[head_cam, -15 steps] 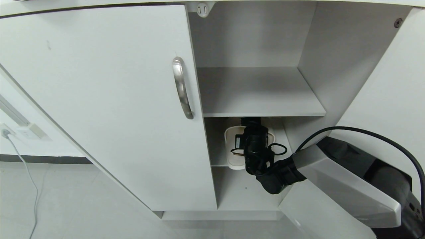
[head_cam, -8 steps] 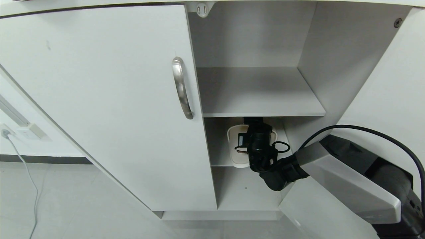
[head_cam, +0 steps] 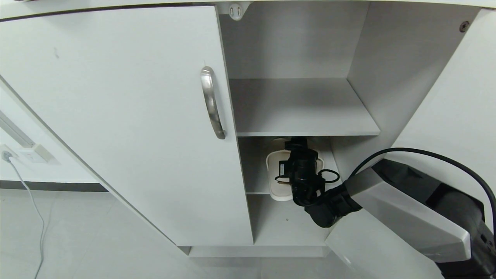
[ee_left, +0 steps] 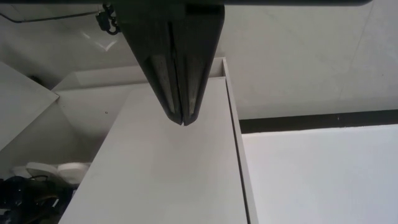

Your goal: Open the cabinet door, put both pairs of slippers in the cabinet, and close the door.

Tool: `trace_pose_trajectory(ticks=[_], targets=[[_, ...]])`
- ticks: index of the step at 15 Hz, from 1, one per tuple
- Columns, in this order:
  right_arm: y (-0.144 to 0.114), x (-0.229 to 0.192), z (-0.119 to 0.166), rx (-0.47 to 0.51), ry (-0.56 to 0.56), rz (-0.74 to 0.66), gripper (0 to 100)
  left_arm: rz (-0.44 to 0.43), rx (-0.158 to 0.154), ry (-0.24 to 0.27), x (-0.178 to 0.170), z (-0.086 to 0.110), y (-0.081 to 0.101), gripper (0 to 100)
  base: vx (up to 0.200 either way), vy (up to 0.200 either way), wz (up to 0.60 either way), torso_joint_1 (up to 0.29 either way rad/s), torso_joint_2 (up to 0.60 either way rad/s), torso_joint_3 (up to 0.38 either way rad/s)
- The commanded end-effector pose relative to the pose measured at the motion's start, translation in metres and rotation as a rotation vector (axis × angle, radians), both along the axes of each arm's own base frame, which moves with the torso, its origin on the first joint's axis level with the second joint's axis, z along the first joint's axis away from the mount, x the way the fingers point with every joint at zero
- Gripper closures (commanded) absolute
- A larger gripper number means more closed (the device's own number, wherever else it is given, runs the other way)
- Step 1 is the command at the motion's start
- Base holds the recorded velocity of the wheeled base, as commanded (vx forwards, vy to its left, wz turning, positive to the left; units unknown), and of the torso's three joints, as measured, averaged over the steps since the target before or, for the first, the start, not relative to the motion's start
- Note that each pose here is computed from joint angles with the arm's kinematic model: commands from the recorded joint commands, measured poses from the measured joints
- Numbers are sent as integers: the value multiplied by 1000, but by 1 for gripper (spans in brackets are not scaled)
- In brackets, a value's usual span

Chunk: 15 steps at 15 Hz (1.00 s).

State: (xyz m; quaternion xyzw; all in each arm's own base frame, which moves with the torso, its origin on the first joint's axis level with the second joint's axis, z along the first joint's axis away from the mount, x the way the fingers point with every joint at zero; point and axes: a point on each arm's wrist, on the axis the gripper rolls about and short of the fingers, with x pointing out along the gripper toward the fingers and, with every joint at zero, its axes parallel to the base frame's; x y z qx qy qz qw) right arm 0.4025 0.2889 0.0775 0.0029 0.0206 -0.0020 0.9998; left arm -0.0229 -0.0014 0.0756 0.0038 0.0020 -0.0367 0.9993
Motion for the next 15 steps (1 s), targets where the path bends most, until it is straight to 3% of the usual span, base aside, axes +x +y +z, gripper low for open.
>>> trace_pose_trajectory(ticks=[1,4,5,11,15], targets=[[-1,-2,3,2,-1,2,100,-2,0,0,0,0,0,100,0,0,0,0,0,0],[1,-6,5,-1,3,8,100,0,0,2,0,0,0,100,0,0,0,0,0,0],[0,-7,7,-2,3,8,0,1,0,2,0,0,0,100,0,0,0,0,0,0],[-10,-39,24,-11,20,40,0,0,0,2,0,0,0,100,0,0,0,0,0,0],[-11,-85,31,-16,24,104,0,0,2,2,0,0,0,100,0,0,0,0,0,0]])
